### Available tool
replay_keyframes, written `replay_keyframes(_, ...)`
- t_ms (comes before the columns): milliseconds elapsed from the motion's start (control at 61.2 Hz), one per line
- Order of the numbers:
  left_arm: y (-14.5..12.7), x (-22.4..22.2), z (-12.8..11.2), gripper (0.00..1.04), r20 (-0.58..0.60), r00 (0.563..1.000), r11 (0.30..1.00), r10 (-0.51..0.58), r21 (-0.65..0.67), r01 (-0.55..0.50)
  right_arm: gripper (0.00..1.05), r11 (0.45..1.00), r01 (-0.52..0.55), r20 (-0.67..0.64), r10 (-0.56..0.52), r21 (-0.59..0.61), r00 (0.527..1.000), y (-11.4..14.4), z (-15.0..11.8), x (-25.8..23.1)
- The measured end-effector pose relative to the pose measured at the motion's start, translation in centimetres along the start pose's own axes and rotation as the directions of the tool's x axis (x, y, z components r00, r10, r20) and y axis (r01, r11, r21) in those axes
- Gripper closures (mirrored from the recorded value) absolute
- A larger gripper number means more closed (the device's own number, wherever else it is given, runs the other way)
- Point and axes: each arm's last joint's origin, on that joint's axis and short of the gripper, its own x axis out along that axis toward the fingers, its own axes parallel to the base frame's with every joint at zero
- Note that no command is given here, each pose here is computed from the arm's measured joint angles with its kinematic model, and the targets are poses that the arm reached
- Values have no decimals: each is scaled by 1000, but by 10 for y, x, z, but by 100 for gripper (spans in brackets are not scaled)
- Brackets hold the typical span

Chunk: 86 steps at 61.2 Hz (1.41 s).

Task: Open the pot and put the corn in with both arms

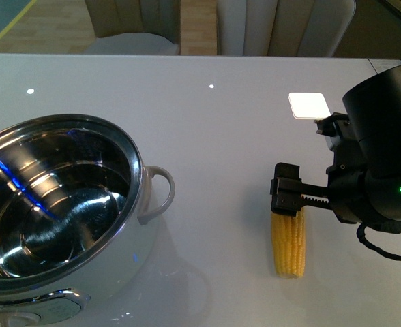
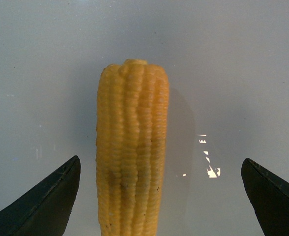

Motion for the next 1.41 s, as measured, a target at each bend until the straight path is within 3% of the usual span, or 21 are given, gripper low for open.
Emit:
replay_keyframes(392,0,0,0,7,0,1000,1000,0,0,0,10,1000,-7,-40,6,-27,999,5,-8,28)
replay_keyframes(752,0,0,0,7,0,1000,1000,0,0,0,62,996,-39,-88,31,-85,996,16,-19,37)
replay_keyframes(1030,0,0,0,7,0,1000,1000,0,0,0,78,995,-64,-98,57,-70,994,15,-18,26)
replay_keyframes(1226,0,0,0,7,0,1000,1000,0,0,0,82,986,-165,26,165,21,986,18,15,-20)
replay_keyframes(1406,0,0,0,7,0,1000,1000,0,0,0,82,959,-278,164,265,62,950,33,52,-69)
